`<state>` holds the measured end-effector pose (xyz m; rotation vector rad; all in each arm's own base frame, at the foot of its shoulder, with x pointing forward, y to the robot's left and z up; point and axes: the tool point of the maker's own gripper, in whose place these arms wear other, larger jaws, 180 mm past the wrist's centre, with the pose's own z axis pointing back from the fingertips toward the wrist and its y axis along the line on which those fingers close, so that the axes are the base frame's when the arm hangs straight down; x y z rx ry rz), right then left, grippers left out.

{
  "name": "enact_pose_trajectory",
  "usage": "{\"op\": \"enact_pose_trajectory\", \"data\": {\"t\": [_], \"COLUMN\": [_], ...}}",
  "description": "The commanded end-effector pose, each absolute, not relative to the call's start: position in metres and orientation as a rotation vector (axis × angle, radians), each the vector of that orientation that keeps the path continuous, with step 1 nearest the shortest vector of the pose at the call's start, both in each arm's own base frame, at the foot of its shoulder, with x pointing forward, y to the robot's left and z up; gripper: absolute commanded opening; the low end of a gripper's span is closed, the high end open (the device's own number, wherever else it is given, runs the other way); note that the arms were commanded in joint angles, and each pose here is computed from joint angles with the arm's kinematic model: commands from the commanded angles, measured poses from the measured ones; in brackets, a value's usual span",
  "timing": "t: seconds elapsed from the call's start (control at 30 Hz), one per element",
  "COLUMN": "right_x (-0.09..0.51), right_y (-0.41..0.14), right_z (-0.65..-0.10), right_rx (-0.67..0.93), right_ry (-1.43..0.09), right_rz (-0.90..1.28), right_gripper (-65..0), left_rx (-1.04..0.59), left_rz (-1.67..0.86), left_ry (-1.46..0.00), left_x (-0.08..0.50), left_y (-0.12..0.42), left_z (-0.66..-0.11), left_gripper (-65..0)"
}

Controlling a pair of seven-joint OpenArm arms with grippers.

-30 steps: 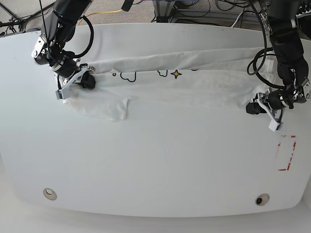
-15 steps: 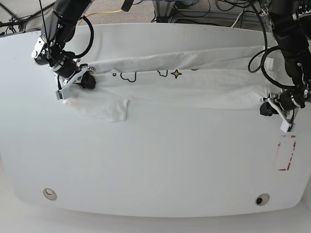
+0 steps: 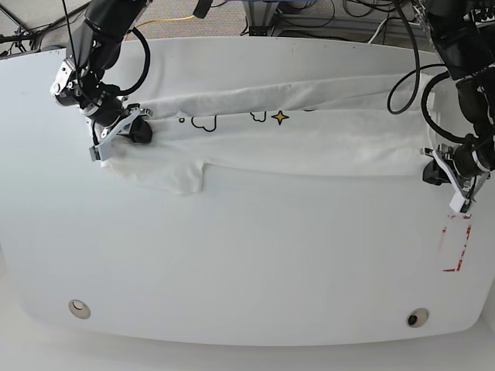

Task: Fold the T-shirt properly
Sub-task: 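Pull the pinched side edge with the left gripper to straighten the fold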

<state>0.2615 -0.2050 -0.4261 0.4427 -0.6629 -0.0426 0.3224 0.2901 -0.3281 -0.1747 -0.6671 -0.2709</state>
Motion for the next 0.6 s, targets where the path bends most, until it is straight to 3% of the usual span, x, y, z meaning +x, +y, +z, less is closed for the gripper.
{"op": "enact_pose_trajectory", "data": {"t": [0.0,0.57], "right_x": [0.247,0.245], "right_y": [-0.214,-0.213], "right_z": [-0.440,-0.441], "right_rx": [0.383,0.386], "right_ry": [-0.561,-0.558], "right_rz": [-0.033,-0.036], "right_gripper": [-61.2,-61.2], "left_rx": [-0.152,-0.097], "left_rz": [-0.284,-0.279], "left_ry": [-0.727,-0.574], "left_x": [0.326,0.243], "left_y": [0.296,0.310], "left_z": [-0.304,-0.326], "left_gripper": [-61.9,-61.7]}}
